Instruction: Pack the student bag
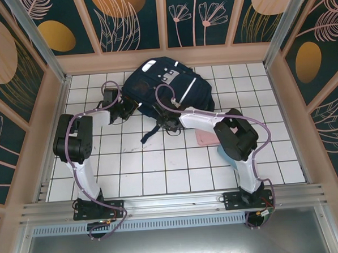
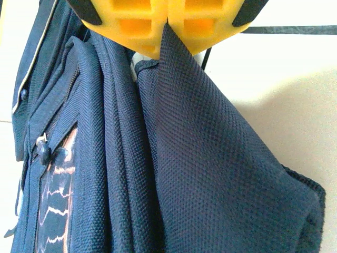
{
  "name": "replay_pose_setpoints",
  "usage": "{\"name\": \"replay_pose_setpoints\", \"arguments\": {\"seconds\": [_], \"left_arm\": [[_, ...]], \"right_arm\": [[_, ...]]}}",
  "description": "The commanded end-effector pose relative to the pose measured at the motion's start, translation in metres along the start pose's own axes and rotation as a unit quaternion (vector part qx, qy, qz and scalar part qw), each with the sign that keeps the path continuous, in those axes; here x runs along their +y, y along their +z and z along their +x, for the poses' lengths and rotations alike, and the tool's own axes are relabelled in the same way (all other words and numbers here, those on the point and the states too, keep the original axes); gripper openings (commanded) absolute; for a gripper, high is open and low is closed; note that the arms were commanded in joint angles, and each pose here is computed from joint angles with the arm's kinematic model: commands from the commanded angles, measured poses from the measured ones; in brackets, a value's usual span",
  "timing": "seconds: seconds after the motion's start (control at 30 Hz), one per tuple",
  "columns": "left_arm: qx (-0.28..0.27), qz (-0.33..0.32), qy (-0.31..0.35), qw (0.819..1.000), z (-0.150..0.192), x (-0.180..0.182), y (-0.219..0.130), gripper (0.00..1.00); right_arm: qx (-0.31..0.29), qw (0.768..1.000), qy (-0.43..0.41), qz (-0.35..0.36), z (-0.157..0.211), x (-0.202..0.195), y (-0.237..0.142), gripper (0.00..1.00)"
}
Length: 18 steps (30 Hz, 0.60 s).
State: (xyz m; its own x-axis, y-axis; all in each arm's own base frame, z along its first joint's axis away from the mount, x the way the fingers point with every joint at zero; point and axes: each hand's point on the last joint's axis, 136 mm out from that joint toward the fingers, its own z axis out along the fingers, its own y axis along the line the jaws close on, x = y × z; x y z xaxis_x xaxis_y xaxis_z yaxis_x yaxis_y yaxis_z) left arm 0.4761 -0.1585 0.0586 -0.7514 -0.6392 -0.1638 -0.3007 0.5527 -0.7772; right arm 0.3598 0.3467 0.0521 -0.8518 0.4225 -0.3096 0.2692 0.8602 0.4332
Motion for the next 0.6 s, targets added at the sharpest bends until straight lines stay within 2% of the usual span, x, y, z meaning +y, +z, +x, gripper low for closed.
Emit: {"name": "replay_pose_setpoints", "arguments": {"seconds": [0.0, 0.27, 0.47, 0.57], "left_arm": [[0.008, 0.069, 0.043, 0.997, 0.002, -0.043, -0.013, 0.00], [0.008, 0.071, 0.045, 0.996, 0.004, -0.045, -0.016, 0.00], [0.008, 0.074, 0.047, 0.996, 0.005, -0.047, -0.018, 0.00], [0.008, 0.072, 0.047, 0.996, 0.005, -0.046, -0.018, 0.00]], "right_arm": [[-0.019, 0.999, 0.002, 0.051, -0.001, -0.017, 0.006, 0.31], [-0.040, 0.996, -0.005, 0.083, -0.003, -0.025, 0.004, 0.33], [-0.055, 0.993, -0.020, 0.105, -0.010, -0.025, 0.007, 0.28], [-0.058, 0.991, -0.036, 0.118, -0.007, -0.028, 0.003, 0.29]]}}
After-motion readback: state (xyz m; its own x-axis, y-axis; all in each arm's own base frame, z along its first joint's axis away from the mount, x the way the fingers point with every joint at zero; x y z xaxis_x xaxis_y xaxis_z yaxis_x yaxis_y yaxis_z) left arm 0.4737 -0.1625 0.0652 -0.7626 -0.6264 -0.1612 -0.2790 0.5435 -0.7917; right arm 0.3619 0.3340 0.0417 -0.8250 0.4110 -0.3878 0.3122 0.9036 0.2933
